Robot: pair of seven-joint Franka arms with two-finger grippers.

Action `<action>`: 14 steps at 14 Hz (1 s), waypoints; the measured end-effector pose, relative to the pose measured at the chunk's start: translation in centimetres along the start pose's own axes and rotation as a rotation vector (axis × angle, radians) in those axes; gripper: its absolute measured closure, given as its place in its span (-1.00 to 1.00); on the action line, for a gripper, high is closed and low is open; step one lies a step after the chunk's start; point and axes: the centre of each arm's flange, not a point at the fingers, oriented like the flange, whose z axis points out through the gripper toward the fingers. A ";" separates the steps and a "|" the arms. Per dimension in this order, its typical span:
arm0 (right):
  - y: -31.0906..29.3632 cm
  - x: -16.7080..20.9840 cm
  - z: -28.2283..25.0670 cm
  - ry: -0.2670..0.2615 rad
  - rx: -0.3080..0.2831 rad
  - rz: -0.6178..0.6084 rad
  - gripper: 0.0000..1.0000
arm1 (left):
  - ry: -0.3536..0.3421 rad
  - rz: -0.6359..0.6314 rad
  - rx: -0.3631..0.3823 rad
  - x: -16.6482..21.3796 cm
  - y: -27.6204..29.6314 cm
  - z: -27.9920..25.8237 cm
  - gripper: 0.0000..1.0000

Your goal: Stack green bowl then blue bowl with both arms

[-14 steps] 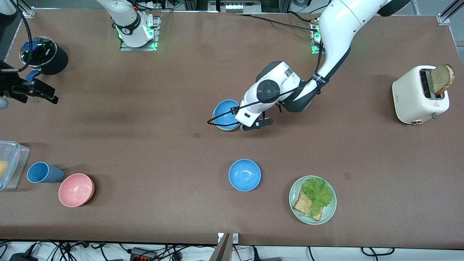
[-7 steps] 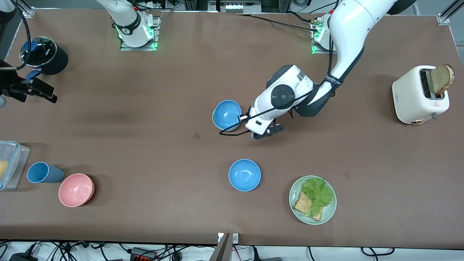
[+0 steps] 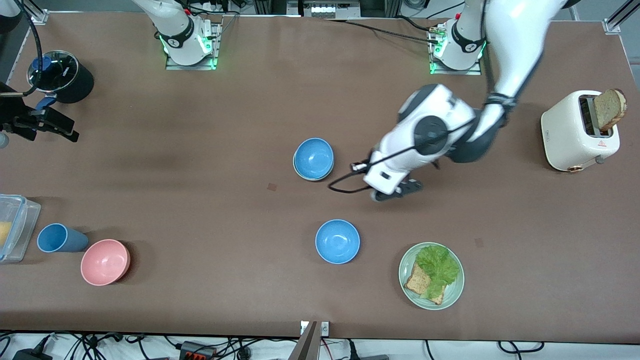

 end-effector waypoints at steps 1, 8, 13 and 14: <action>0.0 0.0 0.0 0.000 0.000 0.000 -1.00 | 0.005 0.050 -0.005 1.5 -1.8 -1.2 -0.47; 0.4 0.0 0.0 0.000 -0.001 0.007 -1.00 | 0.013 0.435 -0.008 6.4 -10.0 -4.7 -1.00; 0.4 0.0 0.0 0.000 -0.003 0.005 -1.00 | -0.013 0.567 0.025 7.2 -15.1 -10.3 -1.00; 0.3 0.0 0.0 0.000 -0.004 0.004 -1.00 | -0.004 0.583 0.026 7.6 -16.5 -11.5 -1.00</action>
